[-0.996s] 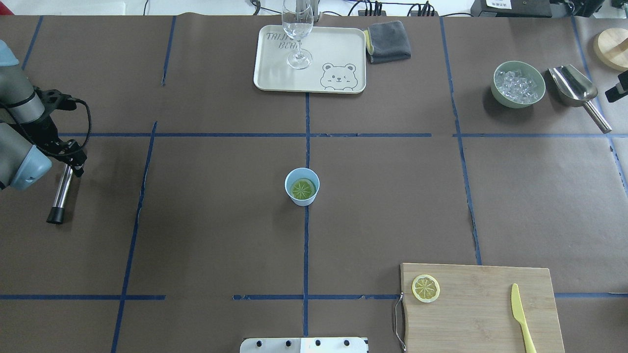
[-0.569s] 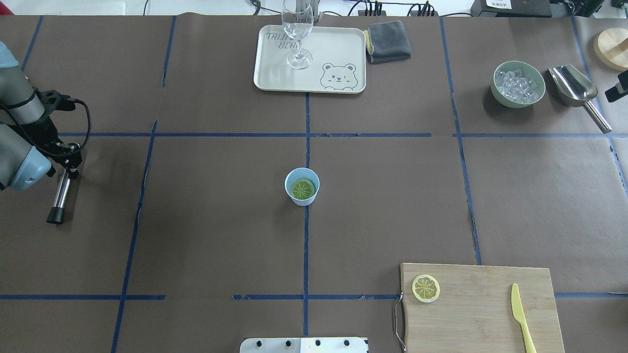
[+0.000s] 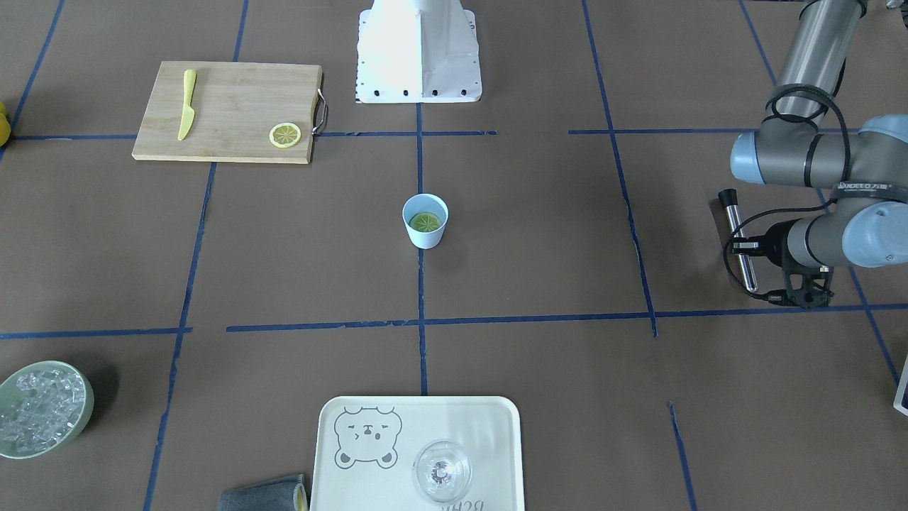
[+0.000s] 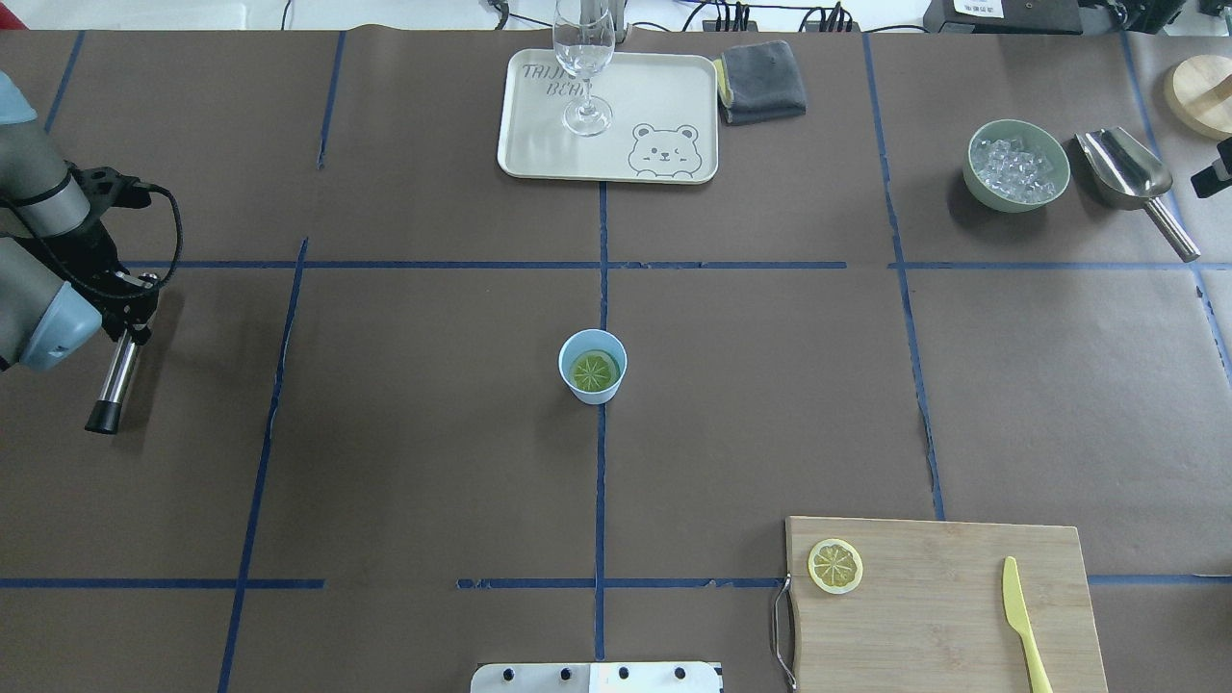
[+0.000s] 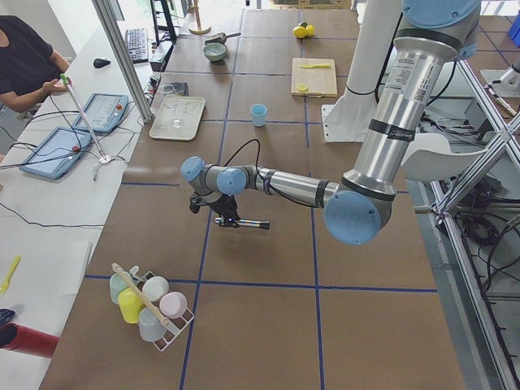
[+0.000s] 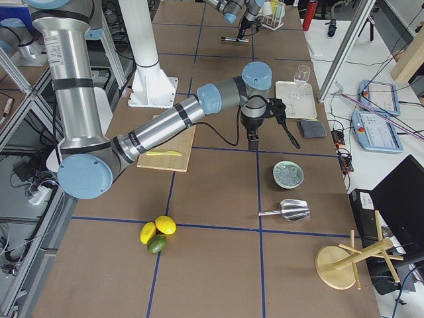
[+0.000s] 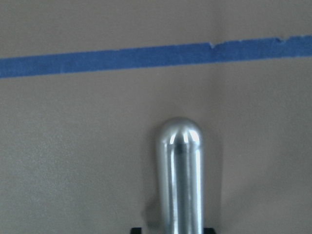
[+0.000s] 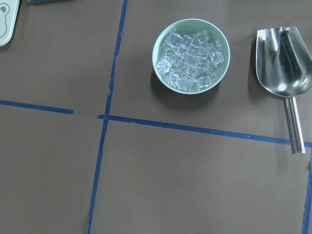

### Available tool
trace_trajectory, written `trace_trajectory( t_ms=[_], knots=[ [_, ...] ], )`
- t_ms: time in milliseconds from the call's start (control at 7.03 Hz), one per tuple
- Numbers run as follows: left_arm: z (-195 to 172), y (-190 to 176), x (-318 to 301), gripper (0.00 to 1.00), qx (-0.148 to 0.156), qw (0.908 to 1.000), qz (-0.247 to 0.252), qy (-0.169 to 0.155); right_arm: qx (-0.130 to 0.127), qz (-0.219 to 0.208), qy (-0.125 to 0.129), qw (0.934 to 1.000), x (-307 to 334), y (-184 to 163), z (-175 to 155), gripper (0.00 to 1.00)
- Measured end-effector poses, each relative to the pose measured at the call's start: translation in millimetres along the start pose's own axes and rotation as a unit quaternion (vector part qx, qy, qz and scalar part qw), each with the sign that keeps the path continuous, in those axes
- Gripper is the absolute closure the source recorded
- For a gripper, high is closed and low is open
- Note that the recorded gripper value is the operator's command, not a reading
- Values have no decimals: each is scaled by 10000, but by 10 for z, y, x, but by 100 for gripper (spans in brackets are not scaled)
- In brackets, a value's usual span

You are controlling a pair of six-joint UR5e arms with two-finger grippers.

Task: Squeeze lemon into cup
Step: 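Lift the muddler upright with the left gripper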

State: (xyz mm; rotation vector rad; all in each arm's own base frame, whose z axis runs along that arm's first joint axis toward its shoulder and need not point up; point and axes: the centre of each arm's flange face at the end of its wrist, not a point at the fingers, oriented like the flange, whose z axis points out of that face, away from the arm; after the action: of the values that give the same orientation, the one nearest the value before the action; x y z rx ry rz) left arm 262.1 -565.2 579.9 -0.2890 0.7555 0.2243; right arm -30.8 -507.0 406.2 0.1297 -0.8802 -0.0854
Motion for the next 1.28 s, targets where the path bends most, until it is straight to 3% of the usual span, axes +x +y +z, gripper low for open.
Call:
trace_trajectory(
  t_ms=[285, 427, 569, 854, 996, 1280],
  knots=[
    [-463, 101, 180, 100, 438, 9987, 208, -148, 9, 3, -10, 10000, -2, -4, -12, 0],
    [-853, 188, 368, 100, 807, 9951, 356, -447, 15, -2, -25, 10000, -12, -12, -20, 0],
    [-1325, 320, 685, 100, 1264, 9874, 568, -764, 15, -3, -35, 10000, -17, -19, -22, 0],
    [-2211, 736, 1280, 100, 2393, 9572, 1052, -1246, -22, 38, -37, 10000, 1, -27, 1, 0],
    [-2511, 928, 1518, 100, 2845, 9443, 1145, -1192, -39, 58, -38, 10000, 9, -29, 10, 0],
    [-2801, 1288, 2079, 100, 3677, 9228, 1030, -510, -73, 100, -37, 9999, 38, -36, 38, 0]
  ],
)
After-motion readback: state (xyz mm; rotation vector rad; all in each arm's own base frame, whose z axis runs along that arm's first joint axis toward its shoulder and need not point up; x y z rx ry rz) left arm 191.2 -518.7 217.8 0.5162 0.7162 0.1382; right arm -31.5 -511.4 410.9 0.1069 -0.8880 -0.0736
